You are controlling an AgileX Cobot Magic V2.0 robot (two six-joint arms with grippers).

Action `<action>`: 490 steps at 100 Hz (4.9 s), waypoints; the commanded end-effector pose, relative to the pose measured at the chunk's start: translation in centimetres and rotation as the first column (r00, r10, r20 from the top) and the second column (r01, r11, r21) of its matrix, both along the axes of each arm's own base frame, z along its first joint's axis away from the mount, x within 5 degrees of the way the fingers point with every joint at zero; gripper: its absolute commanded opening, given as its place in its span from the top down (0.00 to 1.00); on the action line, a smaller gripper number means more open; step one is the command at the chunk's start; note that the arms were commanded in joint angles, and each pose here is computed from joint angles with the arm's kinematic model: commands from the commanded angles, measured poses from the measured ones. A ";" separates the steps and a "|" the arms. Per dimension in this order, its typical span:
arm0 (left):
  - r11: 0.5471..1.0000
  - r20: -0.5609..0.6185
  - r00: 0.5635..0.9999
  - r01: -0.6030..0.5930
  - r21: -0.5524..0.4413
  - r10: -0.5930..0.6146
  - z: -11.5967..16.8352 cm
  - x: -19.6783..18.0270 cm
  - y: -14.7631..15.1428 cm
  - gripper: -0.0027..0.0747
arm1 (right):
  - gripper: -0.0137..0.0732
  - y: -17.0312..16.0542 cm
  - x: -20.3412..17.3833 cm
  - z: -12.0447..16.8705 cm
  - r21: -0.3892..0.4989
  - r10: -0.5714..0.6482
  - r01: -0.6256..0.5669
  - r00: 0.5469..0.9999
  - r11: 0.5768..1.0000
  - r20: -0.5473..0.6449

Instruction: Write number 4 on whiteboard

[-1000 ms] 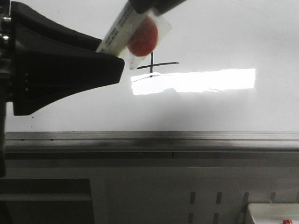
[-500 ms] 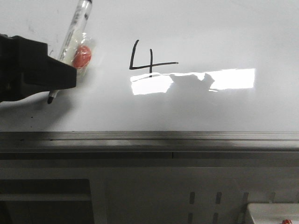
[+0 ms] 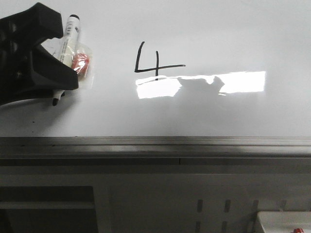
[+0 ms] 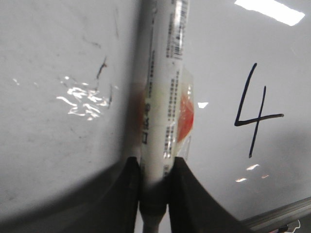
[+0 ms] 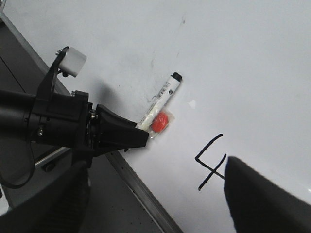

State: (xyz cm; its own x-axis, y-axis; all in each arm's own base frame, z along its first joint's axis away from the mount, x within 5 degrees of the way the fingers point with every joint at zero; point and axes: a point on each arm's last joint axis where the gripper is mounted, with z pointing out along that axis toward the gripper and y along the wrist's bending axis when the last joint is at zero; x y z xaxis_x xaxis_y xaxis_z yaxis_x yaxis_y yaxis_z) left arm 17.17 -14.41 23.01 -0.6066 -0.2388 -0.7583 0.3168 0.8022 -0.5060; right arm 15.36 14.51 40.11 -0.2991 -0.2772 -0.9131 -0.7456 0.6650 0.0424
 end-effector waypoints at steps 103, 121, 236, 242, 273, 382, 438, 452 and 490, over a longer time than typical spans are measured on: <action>0.987 0.566 0.818 0.154 -0.035 -0.108 6.7 -5.6 3.9 0.99 | 0.92 -6.2 -6.1 -0.3 0.202 -0.116 0.052 0.941 0.978 0.319; 0.983 0.732 0.670 0.184 -0.003 -0.124 4.8 -8.7 6.1 0.99 | 0.92 -9.3 -9.7 -4.5 0.245 -0.142 0.049 0.913 0.968 0.381; 0.999 0.755 0.655 0.039 -0.002 -0.024 2.8 -9.5 8.7 0.99 | 0.92 -11.4 -12.4 -9.4 0.270 -0.148 0.035 0.900 0.962 0.409; 0.999 0.770 0.637 -0.043 -0.014 0.038 3.0 -9.7 9.7 0.99 | 0.92 -11.4 -12.4 -9.4 0.270 -0.148 0.035 0.900 0.962 0.409; 0.910 0.759 0.593 -0.414 0.001 0.269 2.5 -11.4 13.3 0.99 | 0.92 -11.4 -12.4 -9.4 0.270 -0.148 0.035 0.900 0.962 0.409; 0.873 0.379 0.875 -0.412 0.262 0.300 -5.7 -11.9 13.9 0.99 | 0.92 -11.4 -12.4 -9.4 0.270 -0.148 0.035 0.900 0.962 0.409; 0.873 0.379 0.875 -0.412 0.262 0.300 -5.7 -11.9 13.9 0.99 | 0.92 -11.6 -12.4 -8.9 0.309 -0.175 0.034 0.881 0.950 0.441; 0.873 0.379 0.875 -0.412 0.262 0.300 -5.7 -11.9 13.9 0.99 | 0.92 -11.9 -12.1 -8.7 0.313 -0.254 0.114 0.852 0.943 0.458; 0.873 0.379 0.875 -0.412 0.262 0.300 -5.7 -11.9 13.9 0.99 | 0.92 -14.3 -10.3 -11.4 0.319 -0.715 0.643 0.587 0.696 0.378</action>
State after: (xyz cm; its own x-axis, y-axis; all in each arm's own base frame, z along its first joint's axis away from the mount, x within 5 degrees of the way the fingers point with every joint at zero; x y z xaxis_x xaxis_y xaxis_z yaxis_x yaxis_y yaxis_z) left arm 5.29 -0.43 18.07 -0.2660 -0.0836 -0.9603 0.0706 0.9919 -0.1059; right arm 4.81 0.85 28.27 0.0276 -0.0263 -0.9993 -0.1460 0.9888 -0.0300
